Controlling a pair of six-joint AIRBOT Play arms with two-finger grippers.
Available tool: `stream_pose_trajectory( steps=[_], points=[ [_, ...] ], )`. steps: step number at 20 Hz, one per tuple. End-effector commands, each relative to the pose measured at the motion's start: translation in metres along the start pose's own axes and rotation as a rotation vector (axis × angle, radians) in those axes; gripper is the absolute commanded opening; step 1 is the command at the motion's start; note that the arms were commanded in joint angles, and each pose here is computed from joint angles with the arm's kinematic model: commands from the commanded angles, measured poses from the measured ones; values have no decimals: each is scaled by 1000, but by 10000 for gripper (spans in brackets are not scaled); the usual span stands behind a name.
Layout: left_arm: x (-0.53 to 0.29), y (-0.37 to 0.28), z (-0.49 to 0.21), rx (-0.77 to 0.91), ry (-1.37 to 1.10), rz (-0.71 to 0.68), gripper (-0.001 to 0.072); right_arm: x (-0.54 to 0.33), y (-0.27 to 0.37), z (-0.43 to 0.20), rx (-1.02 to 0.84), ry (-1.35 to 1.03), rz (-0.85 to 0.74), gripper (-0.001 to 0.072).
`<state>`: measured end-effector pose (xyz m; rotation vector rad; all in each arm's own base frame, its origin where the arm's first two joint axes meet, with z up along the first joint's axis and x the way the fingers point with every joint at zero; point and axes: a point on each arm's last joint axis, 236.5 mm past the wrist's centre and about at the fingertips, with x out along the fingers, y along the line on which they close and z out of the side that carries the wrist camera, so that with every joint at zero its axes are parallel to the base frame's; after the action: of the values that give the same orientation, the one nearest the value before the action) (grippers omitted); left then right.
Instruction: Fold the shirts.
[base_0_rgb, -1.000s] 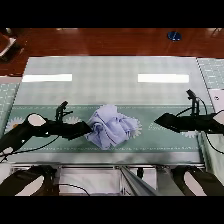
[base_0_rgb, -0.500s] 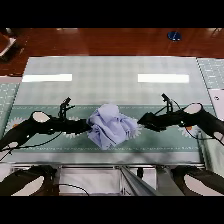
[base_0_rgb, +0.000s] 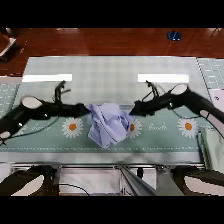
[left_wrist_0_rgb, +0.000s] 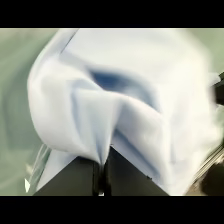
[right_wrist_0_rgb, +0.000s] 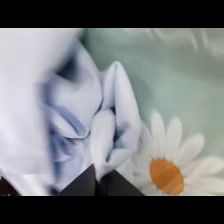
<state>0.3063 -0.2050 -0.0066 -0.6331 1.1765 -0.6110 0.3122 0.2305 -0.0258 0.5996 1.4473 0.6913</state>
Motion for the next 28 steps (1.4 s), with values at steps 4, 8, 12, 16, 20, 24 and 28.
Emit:
stream_pose_trajectory(
  steps=[4, 8, 12, 16, 20, 24, 28],
  points=[
    [-188, -158, 183, 309, -527, -120, 21, -275, 146, 115, -382, -635, -252, 28],
    [-325, -258, 197, 523, -828, -142, 21, -428, 252, 44, -619, -1016, -382, 28],
    [-407, -300, 145, 705, -1014, 12, 21, -478, 277, -56, -701, -1193, -507, 28],
    [-444, -287, 94, 757, -1086, 303, 21, -502, 259, -118, -651, -1285, -639, 28],
    [-459, -254, 48, 726, -1076, 541, 21, -467, 204, -152, -495, -1147, -689, 29],
    [-395, -177, 60, 557, -881, 523, 21, -388, 128, -137, -322, -890, -658, 28],
    [-268, -65, 56, 315, -547, 392, 22, -253, 44, -115, -168, -561, -487, 27]
  ],
)
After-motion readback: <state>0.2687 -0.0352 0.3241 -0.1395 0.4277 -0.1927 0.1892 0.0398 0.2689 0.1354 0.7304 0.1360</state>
